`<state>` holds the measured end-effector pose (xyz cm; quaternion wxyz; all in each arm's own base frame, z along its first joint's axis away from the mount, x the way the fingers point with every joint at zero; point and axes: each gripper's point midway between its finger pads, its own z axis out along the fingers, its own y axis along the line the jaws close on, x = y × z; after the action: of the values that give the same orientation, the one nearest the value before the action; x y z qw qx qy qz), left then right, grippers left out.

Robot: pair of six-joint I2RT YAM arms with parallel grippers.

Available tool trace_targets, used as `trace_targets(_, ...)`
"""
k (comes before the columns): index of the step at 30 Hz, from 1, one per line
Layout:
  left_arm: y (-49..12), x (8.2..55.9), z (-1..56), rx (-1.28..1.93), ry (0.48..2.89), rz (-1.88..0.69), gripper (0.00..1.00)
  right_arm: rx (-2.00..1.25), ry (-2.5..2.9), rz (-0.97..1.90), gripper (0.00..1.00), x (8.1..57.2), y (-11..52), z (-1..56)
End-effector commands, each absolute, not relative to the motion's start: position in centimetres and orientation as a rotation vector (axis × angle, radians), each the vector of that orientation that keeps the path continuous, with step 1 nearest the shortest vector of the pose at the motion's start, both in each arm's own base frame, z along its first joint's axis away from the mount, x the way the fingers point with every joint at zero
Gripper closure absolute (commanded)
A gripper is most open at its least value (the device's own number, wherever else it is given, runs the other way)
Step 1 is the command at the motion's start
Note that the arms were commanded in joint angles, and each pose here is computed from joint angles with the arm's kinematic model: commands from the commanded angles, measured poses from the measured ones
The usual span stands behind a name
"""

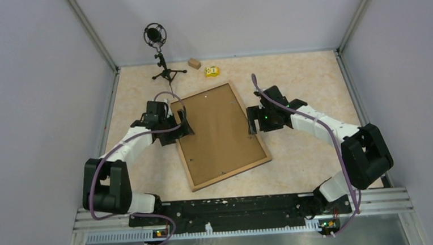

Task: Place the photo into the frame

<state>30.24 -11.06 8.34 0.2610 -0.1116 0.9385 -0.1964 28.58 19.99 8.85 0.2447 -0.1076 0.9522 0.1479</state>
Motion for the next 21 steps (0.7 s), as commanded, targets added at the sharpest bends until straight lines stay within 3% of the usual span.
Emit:
trace_targets(1, -11.9, 30.3, 7.1, -0.361, 2.584, -0.694, 0.02, -0.316, 2.554, 0.384, 0.2, 29.7, 20.9, 8.8)
trace_targets(10, -12.6, 29.8, 6.6, -0.415, 2.59, -0.808, 0.02, -0.359, 2.621, 0.245, 0.25, 30.1, 21.2, 5.6)
trace_targets(16, -12.9, 29.3, 6.0, -0.442, 2.604, -0.862, 0.02, -0.334, 2.627, 0.292, 0.38, 29.9, 22.0, 4.9)
trace_targets(21, -12.8, 29.1, 5.6, -0.445, 2.614, -0.855, 0.02, -0.332, 2.615, 0.246, 0.39, 30.3, 22.0, 4.5)
